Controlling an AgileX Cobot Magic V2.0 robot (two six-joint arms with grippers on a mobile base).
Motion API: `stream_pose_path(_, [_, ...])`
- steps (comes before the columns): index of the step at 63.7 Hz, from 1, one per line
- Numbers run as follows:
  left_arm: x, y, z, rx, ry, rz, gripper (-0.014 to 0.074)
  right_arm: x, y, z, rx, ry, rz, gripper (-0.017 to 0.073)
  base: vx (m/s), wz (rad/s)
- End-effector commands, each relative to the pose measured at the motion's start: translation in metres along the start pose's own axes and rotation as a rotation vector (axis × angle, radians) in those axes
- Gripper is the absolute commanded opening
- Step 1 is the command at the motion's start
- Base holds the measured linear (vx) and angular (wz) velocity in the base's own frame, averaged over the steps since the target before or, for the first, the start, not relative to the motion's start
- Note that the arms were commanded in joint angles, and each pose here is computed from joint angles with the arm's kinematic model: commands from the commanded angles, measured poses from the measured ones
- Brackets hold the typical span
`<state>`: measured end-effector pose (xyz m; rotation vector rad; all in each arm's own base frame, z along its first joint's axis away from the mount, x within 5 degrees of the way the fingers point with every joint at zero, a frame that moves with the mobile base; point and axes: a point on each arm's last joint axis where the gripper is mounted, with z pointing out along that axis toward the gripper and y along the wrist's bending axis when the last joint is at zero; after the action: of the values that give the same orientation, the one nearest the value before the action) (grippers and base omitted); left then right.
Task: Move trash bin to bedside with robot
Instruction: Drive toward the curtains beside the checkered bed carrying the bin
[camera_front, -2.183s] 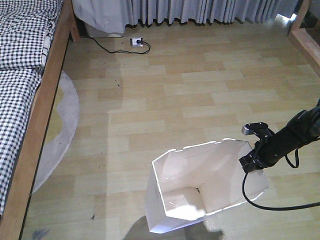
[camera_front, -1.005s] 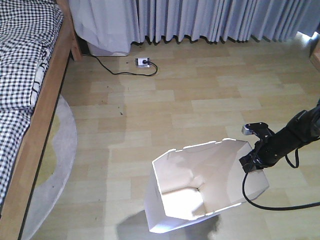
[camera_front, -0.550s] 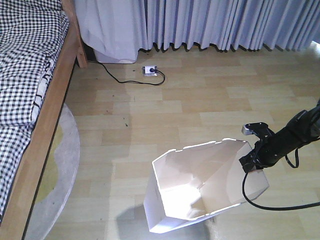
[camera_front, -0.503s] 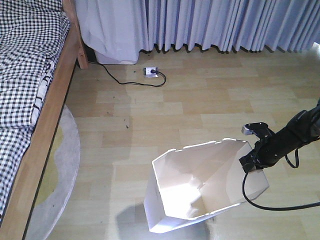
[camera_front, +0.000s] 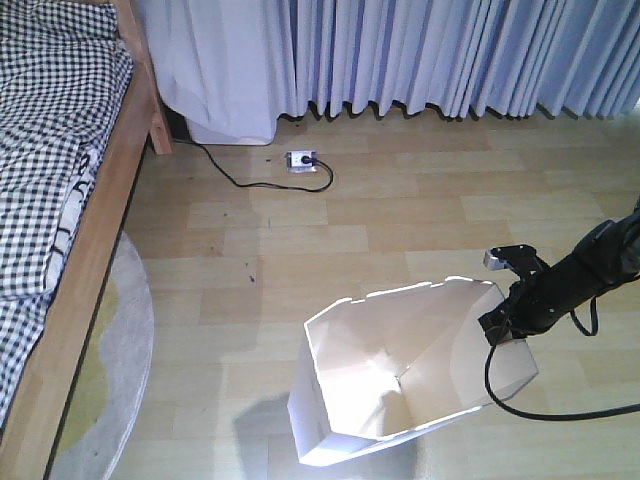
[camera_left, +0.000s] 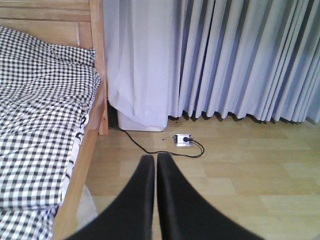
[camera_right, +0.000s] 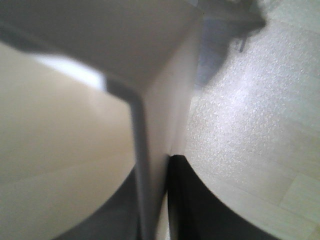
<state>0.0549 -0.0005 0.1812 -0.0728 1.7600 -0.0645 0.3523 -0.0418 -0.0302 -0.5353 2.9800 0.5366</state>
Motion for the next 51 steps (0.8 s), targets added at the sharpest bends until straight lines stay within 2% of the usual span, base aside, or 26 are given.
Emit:
stream_pose_path(1, [-0.0031,0.0,-0.0002,0.003,-0.072,-0.01,-0.0006,-0.0149,0.0141,-0.0305,-0.094,-0.057,0.016,-0.0006,0.19,-0.03])
stream_pose_path(51, [-0.0031,0.0,-0.0002,0.003,-0.072,-0.01,-0.0006,-0.0149,0.0141,-0.0305,-0.094,-0.057,0.016,-0.0006,0.19,-0.03])
